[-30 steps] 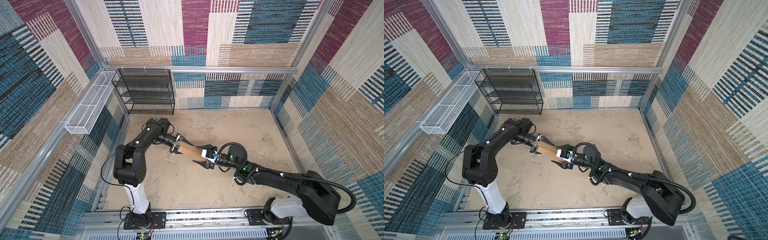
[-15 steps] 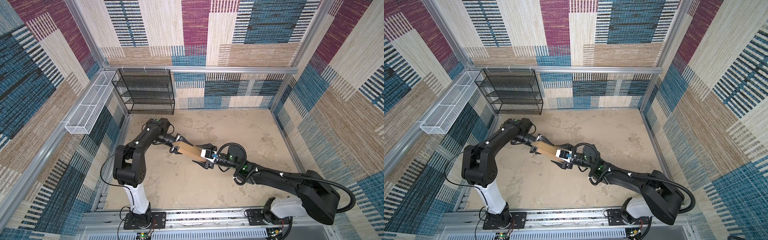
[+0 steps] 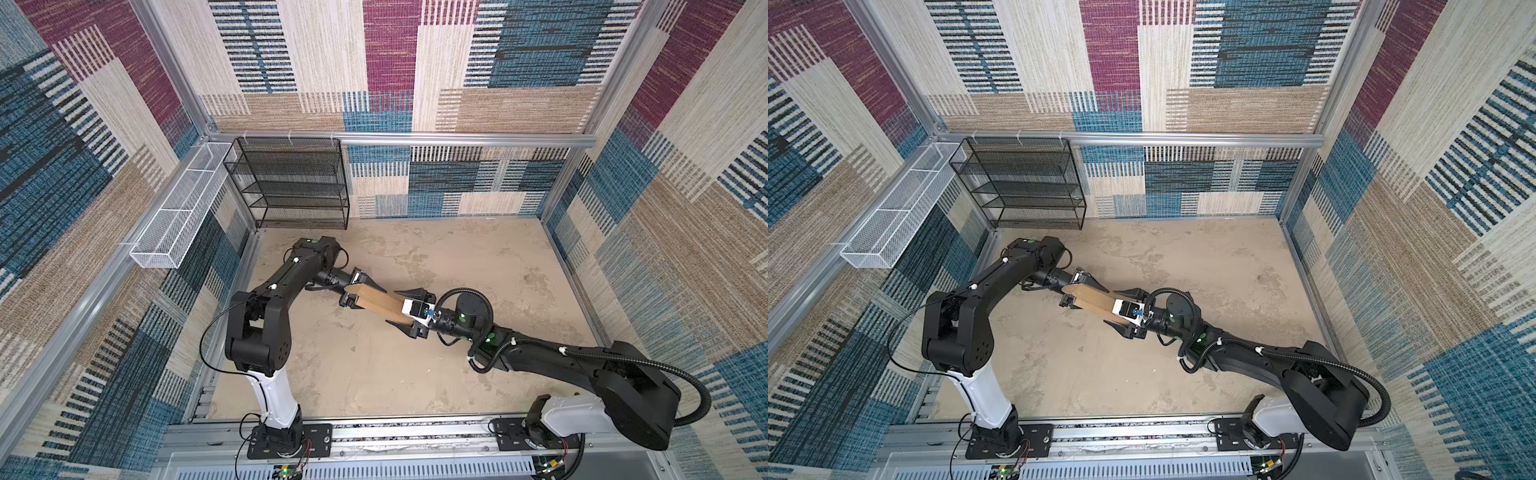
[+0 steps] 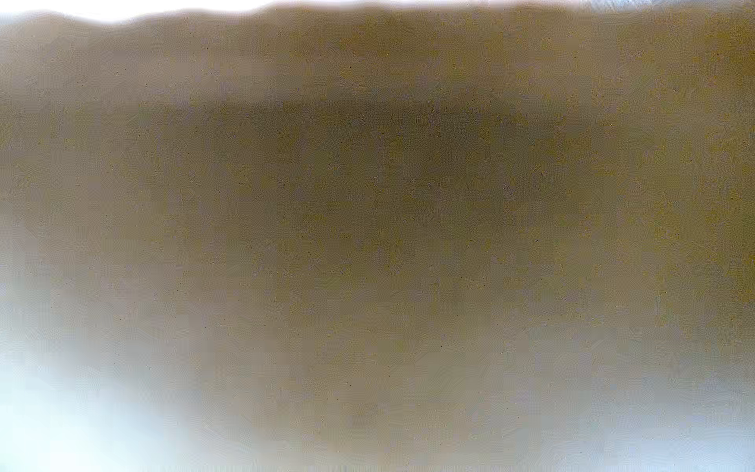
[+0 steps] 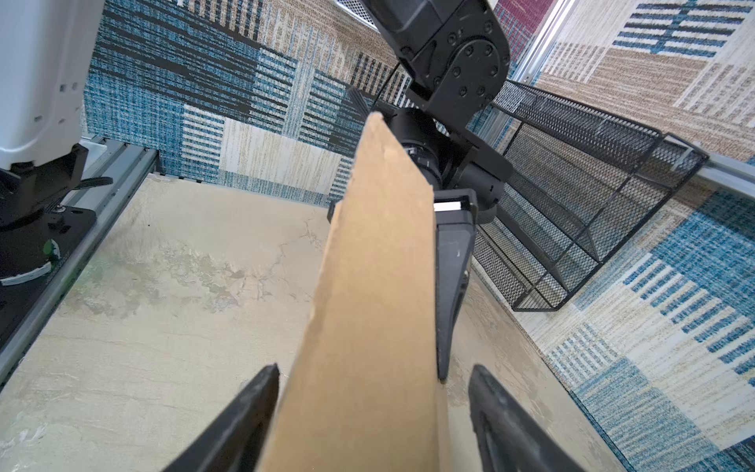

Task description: Fold the paper box

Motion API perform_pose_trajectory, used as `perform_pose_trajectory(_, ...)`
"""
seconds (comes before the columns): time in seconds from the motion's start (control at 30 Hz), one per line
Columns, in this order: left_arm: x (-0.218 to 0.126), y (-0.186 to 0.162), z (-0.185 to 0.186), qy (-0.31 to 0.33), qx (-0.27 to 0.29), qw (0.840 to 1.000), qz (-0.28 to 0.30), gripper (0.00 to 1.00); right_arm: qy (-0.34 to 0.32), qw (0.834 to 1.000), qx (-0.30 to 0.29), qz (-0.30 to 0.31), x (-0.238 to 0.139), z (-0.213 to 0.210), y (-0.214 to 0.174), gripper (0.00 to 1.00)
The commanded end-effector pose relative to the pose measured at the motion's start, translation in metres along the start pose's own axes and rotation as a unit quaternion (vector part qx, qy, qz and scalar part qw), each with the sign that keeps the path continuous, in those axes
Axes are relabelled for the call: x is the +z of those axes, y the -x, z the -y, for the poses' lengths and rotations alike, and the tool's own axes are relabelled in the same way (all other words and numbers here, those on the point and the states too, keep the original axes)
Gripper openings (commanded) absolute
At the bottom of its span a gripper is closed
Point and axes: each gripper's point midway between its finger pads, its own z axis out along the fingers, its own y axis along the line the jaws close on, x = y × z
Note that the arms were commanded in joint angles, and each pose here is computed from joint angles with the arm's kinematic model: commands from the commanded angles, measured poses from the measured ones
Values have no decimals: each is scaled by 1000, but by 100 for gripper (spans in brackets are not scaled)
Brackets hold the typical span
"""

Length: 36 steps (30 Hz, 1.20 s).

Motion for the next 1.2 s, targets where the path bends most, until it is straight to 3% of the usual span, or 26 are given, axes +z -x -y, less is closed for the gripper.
perform_pose_trajectory(0.0, 0, -9, -1, 0, 3, 1000, -11, 18, -29, 1000, -1, 10, -1, 12, 7, 73)
perform_pose_trajectory(0.43, 2, -6, -1, 1, 4, 1000, -13, 18, -15, 1000, -6, 15, 2, 9, 11, 66)
perform_pose_trajectory(1.17, 3, -10, 2, 0, 11, 1000, -14, 27, -7, 1000, -10, 14, 0, 7, 13, 57)
